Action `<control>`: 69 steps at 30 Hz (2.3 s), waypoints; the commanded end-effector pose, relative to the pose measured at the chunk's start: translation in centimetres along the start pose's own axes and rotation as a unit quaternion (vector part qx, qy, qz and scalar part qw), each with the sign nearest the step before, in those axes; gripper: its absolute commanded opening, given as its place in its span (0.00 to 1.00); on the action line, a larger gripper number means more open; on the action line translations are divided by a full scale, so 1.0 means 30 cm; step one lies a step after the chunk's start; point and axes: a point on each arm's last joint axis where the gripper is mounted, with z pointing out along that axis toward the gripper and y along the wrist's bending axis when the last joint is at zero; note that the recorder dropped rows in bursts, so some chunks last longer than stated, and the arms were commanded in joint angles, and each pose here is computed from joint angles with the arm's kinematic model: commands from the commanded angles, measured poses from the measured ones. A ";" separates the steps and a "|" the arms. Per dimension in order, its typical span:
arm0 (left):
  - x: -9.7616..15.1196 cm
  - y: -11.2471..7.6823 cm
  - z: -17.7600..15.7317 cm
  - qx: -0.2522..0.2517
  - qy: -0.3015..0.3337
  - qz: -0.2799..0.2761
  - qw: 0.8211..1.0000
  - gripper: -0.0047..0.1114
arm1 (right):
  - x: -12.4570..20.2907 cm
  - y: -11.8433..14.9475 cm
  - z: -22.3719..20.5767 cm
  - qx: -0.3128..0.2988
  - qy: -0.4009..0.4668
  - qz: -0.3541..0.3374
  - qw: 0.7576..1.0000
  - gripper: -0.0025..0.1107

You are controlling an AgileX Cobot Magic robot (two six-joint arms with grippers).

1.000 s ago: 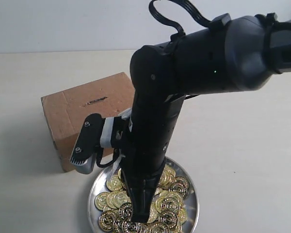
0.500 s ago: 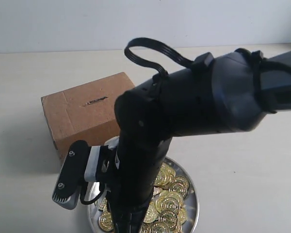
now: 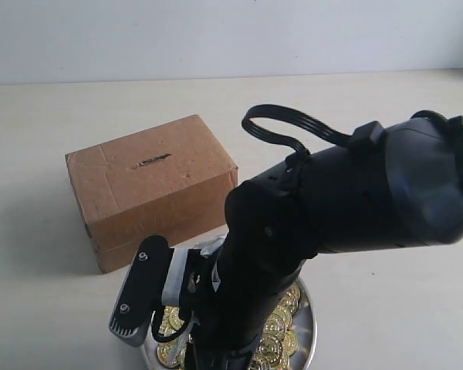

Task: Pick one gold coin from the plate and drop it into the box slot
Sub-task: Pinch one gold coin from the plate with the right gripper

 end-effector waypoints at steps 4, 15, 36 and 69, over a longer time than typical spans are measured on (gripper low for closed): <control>-0.001 -0.001 0.000 0.002 -0.007 -0.003 1.000 0.04 | 0.006 -0.005 0.009 0.007 0.006 -0.011 1.000 0.50; -0.001 -0.001 0.000 0.002 -0.007 -0.003 1.000 0.04 | 0.005 -0.015 0.037 0.012 0.008 -0.011 1.000 0.51; -0.001 -0.001 0.000 0.002 -0.007 -0.003 1.000 0.04 | 0.006 -0.015 0.051 0.017 0.014 -0.008 1.000 0.51; -0.001 -0.001 0.000 0.002 -0.007 -0.003 1.000 0.04 | -0.022 -0.012 0.084 0.026 0.040 0.014 0.999 0.50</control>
